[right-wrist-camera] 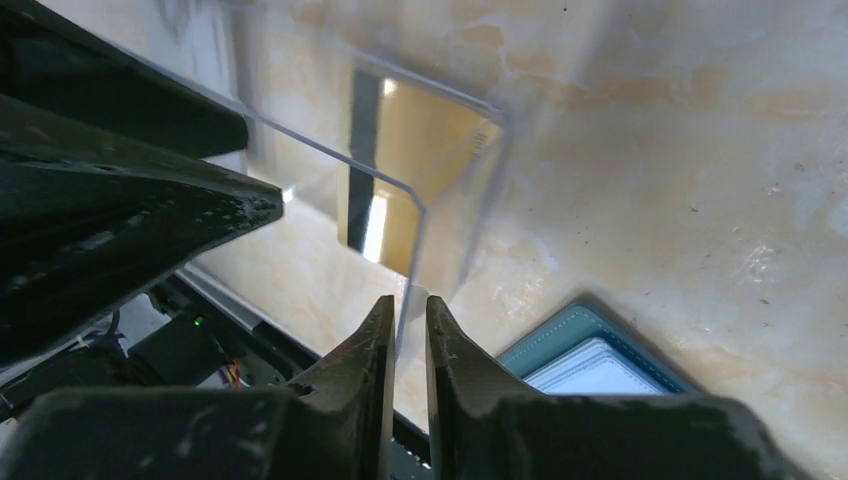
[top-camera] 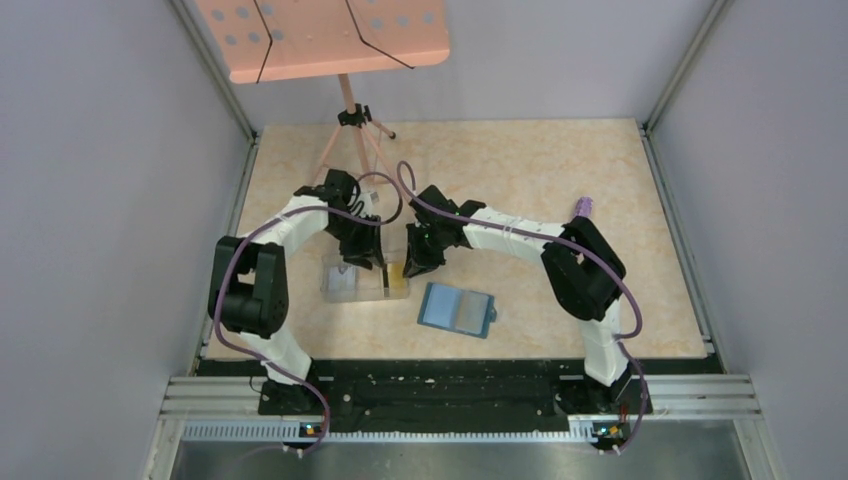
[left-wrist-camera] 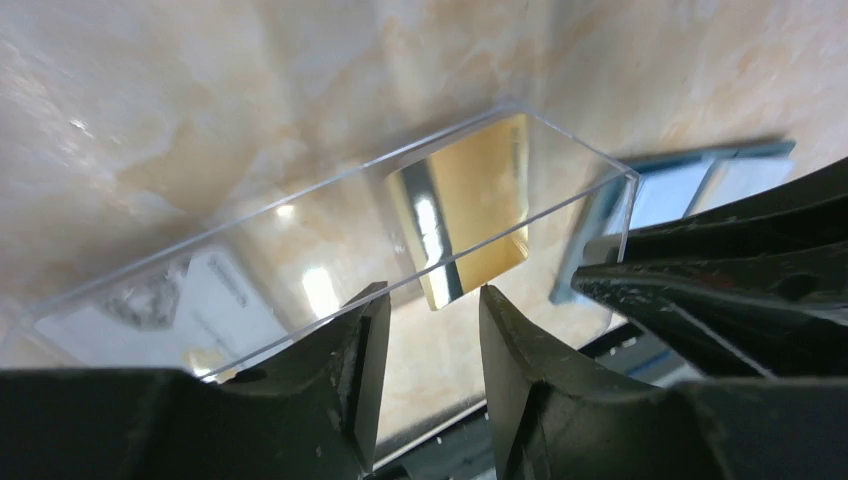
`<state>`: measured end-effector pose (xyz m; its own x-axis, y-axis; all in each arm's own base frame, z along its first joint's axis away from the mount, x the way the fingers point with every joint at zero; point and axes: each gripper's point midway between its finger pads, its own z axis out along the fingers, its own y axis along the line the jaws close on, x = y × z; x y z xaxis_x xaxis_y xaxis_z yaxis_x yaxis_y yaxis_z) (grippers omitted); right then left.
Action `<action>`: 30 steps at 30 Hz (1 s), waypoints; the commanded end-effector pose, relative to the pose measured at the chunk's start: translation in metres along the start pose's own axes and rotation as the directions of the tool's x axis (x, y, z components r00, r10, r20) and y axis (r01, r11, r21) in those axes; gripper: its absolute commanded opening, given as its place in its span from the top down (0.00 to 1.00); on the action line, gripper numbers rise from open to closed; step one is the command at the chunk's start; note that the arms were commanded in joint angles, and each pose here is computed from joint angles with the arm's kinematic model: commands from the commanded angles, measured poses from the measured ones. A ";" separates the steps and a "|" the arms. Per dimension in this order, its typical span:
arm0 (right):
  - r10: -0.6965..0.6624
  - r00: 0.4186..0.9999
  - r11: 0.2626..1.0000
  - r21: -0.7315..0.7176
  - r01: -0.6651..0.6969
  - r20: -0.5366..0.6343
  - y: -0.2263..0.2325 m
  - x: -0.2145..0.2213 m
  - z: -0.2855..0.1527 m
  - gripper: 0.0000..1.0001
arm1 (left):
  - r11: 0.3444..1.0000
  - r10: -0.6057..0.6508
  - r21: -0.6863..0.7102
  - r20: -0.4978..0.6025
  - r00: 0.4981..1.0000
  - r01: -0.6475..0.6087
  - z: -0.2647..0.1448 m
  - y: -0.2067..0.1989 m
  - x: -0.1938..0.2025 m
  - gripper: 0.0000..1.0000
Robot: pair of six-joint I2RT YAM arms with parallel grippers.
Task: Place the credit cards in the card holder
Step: Pick up the credit card from the storage box.
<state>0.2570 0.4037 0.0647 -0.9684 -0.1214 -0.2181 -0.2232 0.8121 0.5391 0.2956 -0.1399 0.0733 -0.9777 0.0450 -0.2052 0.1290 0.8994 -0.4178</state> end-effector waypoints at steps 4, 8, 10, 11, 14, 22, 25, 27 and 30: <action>-0.091 0.996 0.996 -0.004 0.091 -0.004 0.016 0.009 -0.008 0.96 | 0.999 0.039 0.019 -0.056 0.998 -0.038 0.017 -0.002 0.009 0.56; -0.064 0.998 0.996 -0.061 0.064 0.003 0.025 0.010 -0.011 0.91 | 1.000 0.011 0.025 -0.071 0.997 -0.009 0.025 -0.001 0.016 0.57; -0.032 0.999 0.995 -0.094 0.032 -0.003 0.030 0.013 -0.010 0.84 | 1.000 0.004 0.011 -0.069 0.998 -0.003 0.027 0.002 0.018 0.57; -0.020 1.000 0.993 -0.114 0.020 -0.004 0.033 0.015 -0.011 0.81 | 1.000 0.002 -0.001 -0.071 0.997 -0.002 0.028 0.004 0.020 0.57; 0.017 1.000 0.982 -0.187 -0.015 0.010 0.044 0.014 -0.013 0.73 | 0.999 0.003 -0.045 -0.078 0.997 -0.007 0.030 0.011 0.025 0.57; 0.064 0.998 0.965 -0.253 -0.062 0.002 0.051 0.020 -0.014 0.70 | 0.992 0.023 -0.124 -0.093 0.995 -0.034 0.041 0.022 0.040 0.57; 0.073 0.997 0.963 -0.260 -0.070 0.003 0.051 0.021 -0.014 0.71 | 0.994 0.014 -0.107 -0.097 0.995 -0.024 0.047 0.020 0.044 0.58; 0.076 0.997 0.961 -0.266 -0.073 0.000 0.051 0.022 -0.014 0.72 | 0.996 0.007 -0.083 -0.102 0.995 -0.015 0.050 0.016 0.047 0.61; 0.081 0.997 0.959 -0.273 -0.077 0.002 0.050 0.022 -0.014 0.73 | 1.000 -0.001 -0.024 -0.099 0.995 -0.002 0.052 0.006 0.049 0.65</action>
<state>0.2313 0.4162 0.0580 -0.9894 -0.0360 -0.1406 -0.1219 0.7317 0.6706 0.2707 -0.1439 0.0305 -0.9821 0.0968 -0.1613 0.1470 0.9299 -0.3371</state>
